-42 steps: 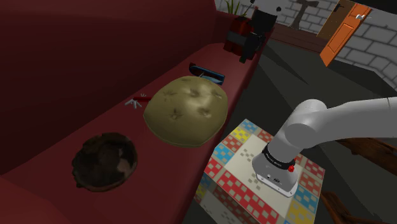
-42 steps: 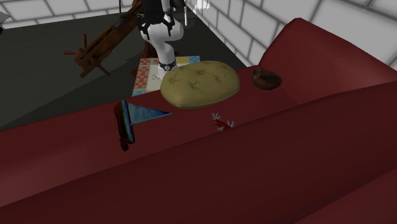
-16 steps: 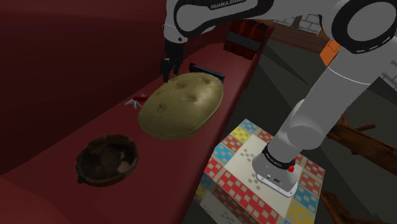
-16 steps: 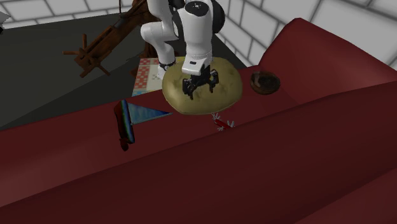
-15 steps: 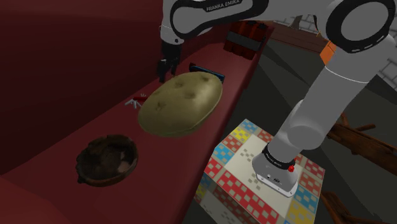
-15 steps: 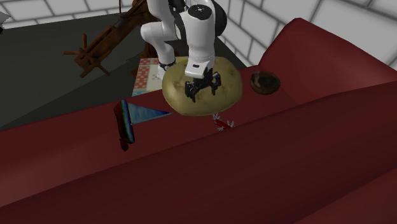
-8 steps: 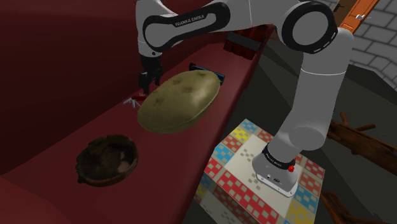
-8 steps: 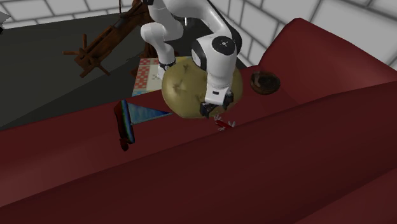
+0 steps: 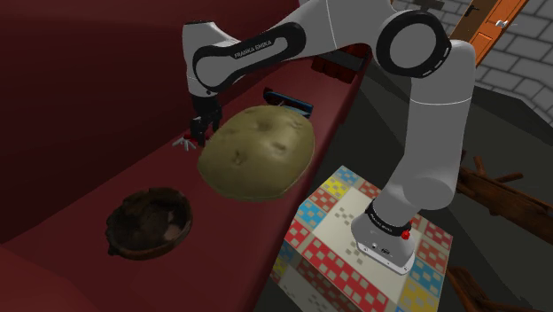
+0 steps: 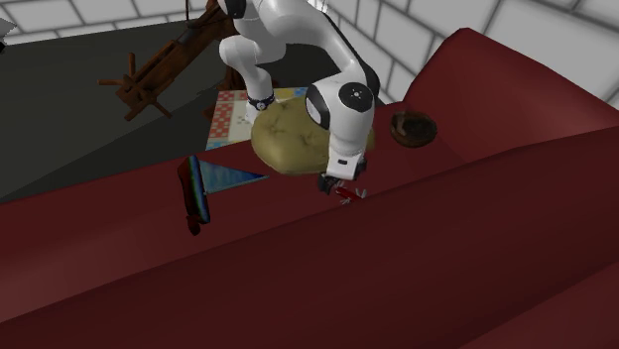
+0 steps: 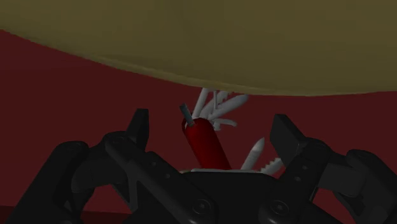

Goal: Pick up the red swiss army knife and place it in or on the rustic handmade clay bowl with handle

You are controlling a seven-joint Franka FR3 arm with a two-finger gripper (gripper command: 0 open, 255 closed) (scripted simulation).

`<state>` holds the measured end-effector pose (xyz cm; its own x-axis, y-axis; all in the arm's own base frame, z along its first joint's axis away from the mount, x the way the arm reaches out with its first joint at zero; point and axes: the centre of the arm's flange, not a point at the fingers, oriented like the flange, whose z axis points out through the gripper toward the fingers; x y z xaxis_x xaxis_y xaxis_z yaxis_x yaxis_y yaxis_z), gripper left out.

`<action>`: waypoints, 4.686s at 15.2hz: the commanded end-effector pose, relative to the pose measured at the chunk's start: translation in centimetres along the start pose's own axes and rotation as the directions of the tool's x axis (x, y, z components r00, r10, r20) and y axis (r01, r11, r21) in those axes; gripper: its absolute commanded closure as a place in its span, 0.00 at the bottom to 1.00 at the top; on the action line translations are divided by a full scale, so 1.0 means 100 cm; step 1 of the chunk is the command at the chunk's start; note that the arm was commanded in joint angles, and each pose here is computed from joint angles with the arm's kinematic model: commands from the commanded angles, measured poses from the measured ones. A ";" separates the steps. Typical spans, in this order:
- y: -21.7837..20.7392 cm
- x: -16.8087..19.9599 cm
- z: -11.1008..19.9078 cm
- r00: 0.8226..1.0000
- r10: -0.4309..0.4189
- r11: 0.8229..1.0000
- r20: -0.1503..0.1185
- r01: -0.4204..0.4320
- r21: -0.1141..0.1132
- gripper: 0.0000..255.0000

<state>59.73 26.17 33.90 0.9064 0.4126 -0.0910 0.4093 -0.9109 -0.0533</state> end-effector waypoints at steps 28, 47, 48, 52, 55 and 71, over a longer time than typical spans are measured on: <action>-0.002 -0.004 -0.043 1.000 0.000 1.000 0.000 0.000 0.000 1.00; -0.008 -0.014 -0.143 1.000 0.000 1.000 0.000 0.000 0.000 1.00; -0.008 -0.014 -0.148 1.000 0.000 1.000 0.000 0.000 0.000 1.00; -0.009 -0.016 -0.169 1.000 0.000 1.000 0.000 0.000 0.000 1.00; -0.035 -0.024 -0.171 1.000 0.000 1.000 0.000 0.000 0.000 1.00; -0.236 -0.085 -0.158 1.000 0.000 1.000 0.000 0.000 0.000 1.00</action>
<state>44.98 43.03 51.51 0.9059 0.4138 -0.0902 0.4105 -0.9103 -0.0533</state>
